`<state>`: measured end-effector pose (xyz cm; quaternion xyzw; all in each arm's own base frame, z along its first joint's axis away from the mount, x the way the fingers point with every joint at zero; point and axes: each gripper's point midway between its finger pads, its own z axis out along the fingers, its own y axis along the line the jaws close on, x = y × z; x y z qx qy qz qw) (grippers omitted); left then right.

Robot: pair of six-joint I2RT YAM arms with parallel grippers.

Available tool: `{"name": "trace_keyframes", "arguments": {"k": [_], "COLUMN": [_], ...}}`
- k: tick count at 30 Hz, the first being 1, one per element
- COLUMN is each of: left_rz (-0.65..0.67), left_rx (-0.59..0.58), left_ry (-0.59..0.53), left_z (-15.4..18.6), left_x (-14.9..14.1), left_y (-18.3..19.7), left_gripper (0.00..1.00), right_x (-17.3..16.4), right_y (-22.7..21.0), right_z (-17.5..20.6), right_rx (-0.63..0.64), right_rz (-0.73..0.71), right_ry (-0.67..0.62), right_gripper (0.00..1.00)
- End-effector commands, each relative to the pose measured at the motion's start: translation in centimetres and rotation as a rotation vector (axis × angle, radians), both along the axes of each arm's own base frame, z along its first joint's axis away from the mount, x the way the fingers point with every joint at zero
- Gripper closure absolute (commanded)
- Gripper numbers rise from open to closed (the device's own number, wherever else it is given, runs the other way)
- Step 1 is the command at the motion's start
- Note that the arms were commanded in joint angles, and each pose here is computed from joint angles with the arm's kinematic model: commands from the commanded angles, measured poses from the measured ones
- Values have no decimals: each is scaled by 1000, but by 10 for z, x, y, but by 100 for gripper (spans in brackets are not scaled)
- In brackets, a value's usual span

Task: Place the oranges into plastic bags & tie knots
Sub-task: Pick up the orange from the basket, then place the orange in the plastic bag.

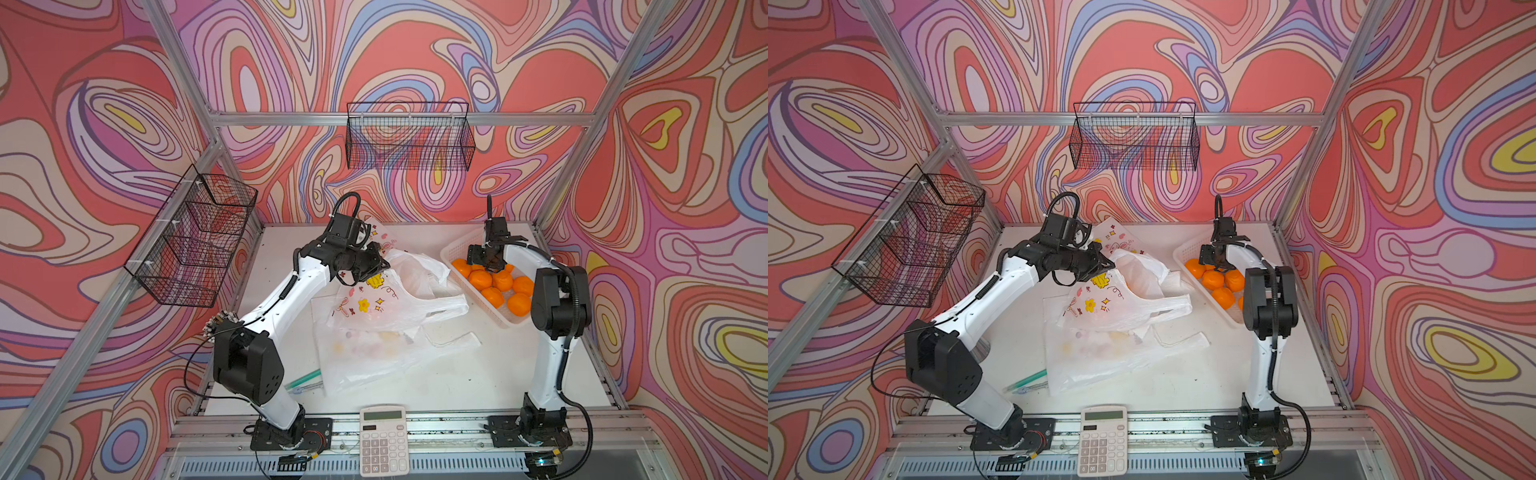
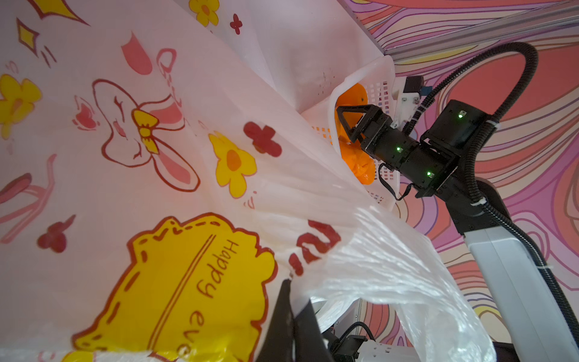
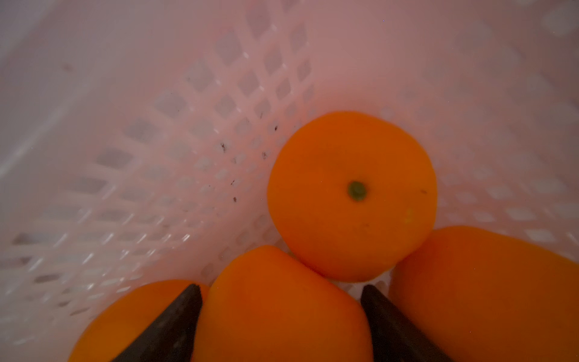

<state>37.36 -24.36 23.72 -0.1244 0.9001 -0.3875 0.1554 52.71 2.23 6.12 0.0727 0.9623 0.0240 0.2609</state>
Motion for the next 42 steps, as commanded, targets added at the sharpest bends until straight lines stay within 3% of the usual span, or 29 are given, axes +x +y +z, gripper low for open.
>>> {"name": "trace_keyframes", "arguments": {"k": [1, 4, 11, 18, 23, 27, 34, 42], "left_rz": [1, 2, 1, 1, -5, -13, -30, -22], "left_rx": [8, 11, 10, 6, 1, -8, -19, -24], "left_ry": [-9, -11, -10, -12, -9, 2, 5, -9], "left_z": [2, 2, 2, 3, 1, -2, -4, 1], "left_x": [-2, -1, -2, -2, -3, -5, -10, -9], "left_y": [4, 4, 4, 4, 3, 1, -3, -2], "left_gripper": [100, 100, 100, 100, 100, 100, 100, 100], "right_x": [-7, -9, -34, -108, -156, -174, -176, -151], "right_y": [4, 5, 13, 70, 132, 177, 233, 281], "right_z": [-13, 3, 85, 137, 131, 128, 133, 136], "right_rx": [-13, -4, 54, 370, 550, 649, 721, 764], "right_rz": [15, 13, 37, 170, 257, 302, 347, 357], "right_ry": [48, 8, -160, -284, -281, -292, -329, -381], "right_gripper": [30, 36, 39, 40, 40, 40, 39, 36]}}
